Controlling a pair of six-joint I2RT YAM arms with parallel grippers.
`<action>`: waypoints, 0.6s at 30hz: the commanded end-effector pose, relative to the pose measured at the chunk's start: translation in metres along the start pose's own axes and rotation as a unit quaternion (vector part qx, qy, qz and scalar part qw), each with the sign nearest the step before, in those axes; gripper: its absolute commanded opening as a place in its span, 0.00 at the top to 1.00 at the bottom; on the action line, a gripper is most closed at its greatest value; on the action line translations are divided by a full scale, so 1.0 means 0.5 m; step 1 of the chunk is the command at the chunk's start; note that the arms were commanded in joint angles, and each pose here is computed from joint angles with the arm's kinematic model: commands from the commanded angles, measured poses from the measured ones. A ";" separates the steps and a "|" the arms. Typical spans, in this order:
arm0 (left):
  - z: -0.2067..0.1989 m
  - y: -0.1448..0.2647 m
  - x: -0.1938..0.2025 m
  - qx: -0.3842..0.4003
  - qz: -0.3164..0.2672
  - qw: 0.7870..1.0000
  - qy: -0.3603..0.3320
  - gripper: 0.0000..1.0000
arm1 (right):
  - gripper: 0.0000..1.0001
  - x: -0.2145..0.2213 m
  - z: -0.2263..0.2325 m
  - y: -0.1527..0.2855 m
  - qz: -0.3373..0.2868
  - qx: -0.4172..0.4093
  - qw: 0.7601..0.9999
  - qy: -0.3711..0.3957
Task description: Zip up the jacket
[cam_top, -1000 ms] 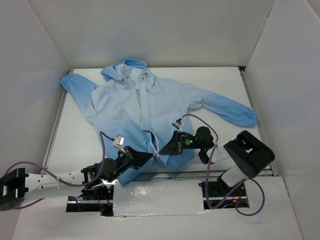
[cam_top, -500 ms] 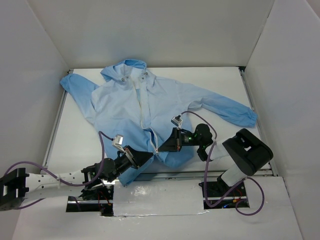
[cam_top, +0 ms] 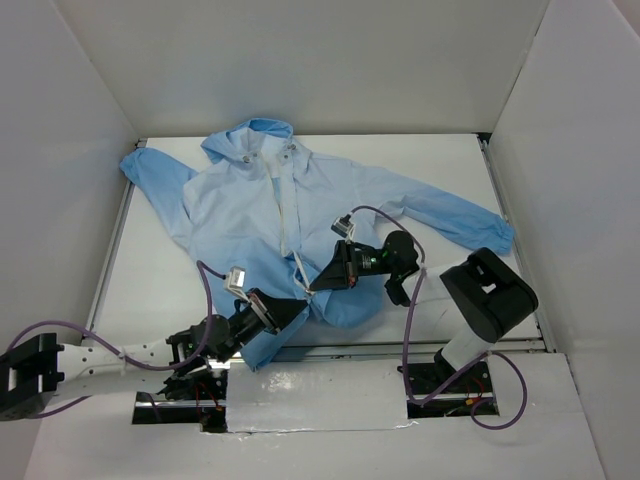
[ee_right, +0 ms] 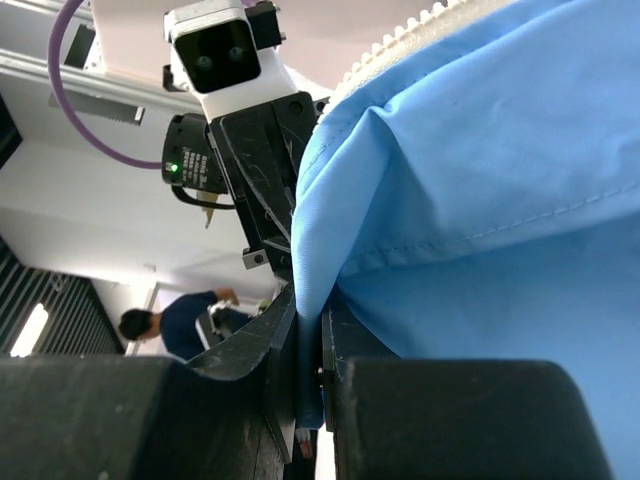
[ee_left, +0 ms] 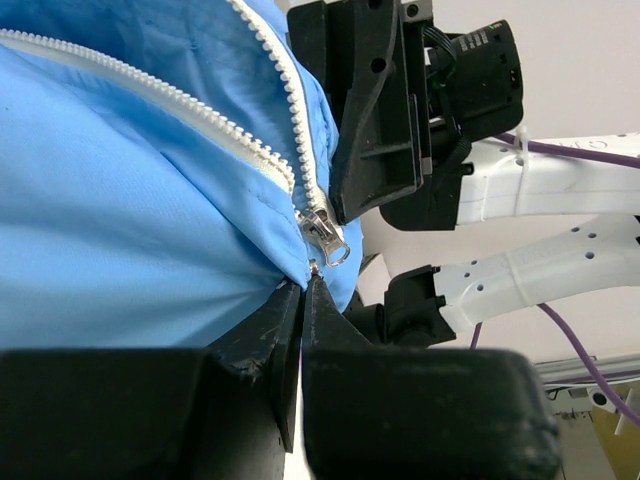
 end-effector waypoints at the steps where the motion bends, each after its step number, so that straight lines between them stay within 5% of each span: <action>1: -0.028 0.012 0.006 0.060 0.022 0.998 0.000 1.00 | 1.00 -0.035 0.103 -0.005 -0.026 -0.124 0.968 0.215; 5: -0.021 0.014 0.003 0.049 0.019 0.999 -0.015 1.00 | 1.00 -0.034 0.086 -0.004 -0.020 -0.114 0.972 0.204; 9: -0.016 0.019 -0.004 0.049 0.007 0.998 -0.025 1.00 | 0.86 -0.017 0.053 0.003 -0.022 -0.098 0.978 0.182; 18: -0.010 0.018 0.012 0.064 0.017 0.997 -0.030 1.00 | 0.73 -0.013 0.038 0.009 -0.039 -0.078 0.983 0.162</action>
Point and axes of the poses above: each gripper's point midway between its finger pads, its own y axis back along the fingers, its own z axis along the line the jaws close on, x = y × z, the point moved 8 cm from there along y, back along the fingers, and after that the axes turned 9 degrees about -y, right-handed, at the moved point
